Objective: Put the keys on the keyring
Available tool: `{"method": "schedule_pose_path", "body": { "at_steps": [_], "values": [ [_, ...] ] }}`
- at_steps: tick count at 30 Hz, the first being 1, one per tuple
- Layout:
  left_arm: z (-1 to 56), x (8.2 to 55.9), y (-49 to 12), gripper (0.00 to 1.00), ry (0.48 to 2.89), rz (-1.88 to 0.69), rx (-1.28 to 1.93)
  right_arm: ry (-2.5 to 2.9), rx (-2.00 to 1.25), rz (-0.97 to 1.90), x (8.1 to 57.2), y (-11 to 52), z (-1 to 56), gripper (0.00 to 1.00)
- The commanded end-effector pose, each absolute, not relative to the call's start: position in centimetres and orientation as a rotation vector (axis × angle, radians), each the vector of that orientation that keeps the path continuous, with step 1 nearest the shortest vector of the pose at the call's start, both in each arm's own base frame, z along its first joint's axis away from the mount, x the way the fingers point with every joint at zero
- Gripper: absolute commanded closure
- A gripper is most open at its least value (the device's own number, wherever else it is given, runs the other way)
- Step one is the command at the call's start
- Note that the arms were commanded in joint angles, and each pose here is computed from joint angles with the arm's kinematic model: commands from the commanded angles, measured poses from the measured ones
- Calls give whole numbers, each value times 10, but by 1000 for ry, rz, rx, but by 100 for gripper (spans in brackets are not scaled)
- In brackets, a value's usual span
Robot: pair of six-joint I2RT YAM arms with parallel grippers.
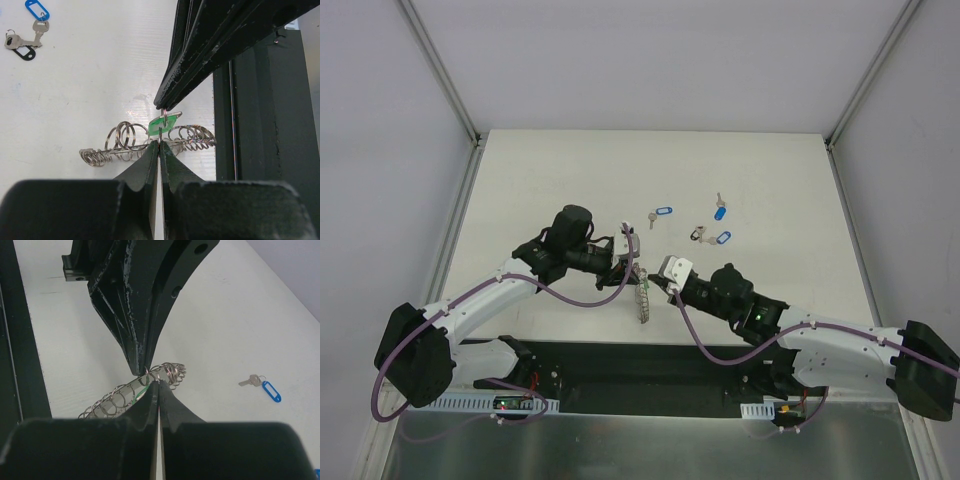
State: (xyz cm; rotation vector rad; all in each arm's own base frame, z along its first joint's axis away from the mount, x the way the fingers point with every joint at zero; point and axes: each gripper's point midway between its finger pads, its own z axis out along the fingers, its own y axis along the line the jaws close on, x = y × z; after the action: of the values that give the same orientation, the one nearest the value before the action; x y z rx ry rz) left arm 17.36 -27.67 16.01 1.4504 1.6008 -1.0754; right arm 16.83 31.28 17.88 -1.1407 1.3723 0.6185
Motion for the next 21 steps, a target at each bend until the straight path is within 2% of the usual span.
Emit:
{"method": "schedule_pose_path", "body": {
  "at_steps": [1,21],
  "values": [
    [166,174,-279,100,1562,-1102,1458,1306,-1053,615,175,316,208,99],
    [167,173,-279,100,1560,-1102,1456,1317,-1098,612,173,324,201,99]
  ]
}}
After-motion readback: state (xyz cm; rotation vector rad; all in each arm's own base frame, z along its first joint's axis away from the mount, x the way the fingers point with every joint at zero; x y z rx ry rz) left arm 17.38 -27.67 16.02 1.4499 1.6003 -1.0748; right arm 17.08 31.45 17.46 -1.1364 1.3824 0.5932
